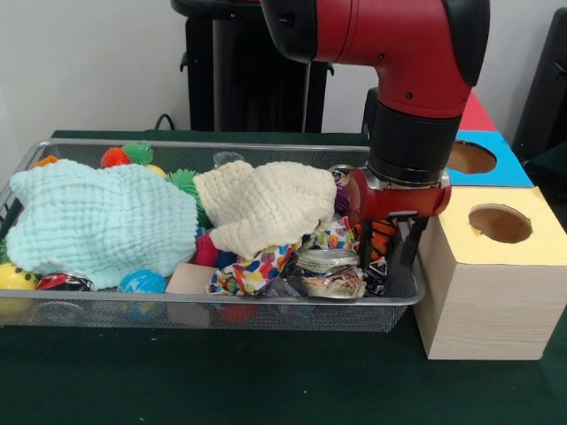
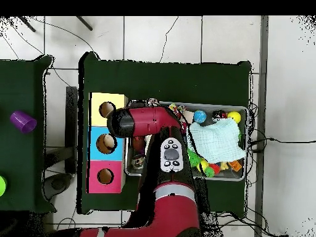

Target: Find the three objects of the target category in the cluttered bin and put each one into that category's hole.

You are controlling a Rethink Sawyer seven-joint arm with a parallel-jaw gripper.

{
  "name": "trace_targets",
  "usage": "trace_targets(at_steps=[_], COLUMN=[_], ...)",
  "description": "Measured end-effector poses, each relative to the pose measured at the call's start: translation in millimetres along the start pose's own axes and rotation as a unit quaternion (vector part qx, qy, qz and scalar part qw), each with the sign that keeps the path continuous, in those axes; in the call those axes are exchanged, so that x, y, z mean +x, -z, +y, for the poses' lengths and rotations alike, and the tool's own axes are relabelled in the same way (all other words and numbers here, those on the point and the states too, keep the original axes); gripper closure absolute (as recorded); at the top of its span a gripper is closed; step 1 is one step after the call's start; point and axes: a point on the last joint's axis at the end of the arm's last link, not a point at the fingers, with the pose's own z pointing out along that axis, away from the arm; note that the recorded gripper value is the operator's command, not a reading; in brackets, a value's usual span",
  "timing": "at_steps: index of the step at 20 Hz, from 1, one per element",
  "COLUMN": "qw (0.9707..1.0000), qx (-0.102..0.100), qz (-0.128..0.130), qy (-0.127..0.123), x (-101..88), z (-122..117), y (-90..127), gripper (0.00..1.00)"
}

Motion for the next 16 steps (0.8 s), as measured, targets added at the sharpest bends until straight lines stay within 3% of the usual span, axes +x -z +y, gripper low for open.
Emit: trace_targets(at_steps=[16], qw=[0.9999], qx=[-0.002], qz=[0.016], qy=[-0.003], x=[10.5], z=[-2.8], y=[-25.8], gripper=[0.00])
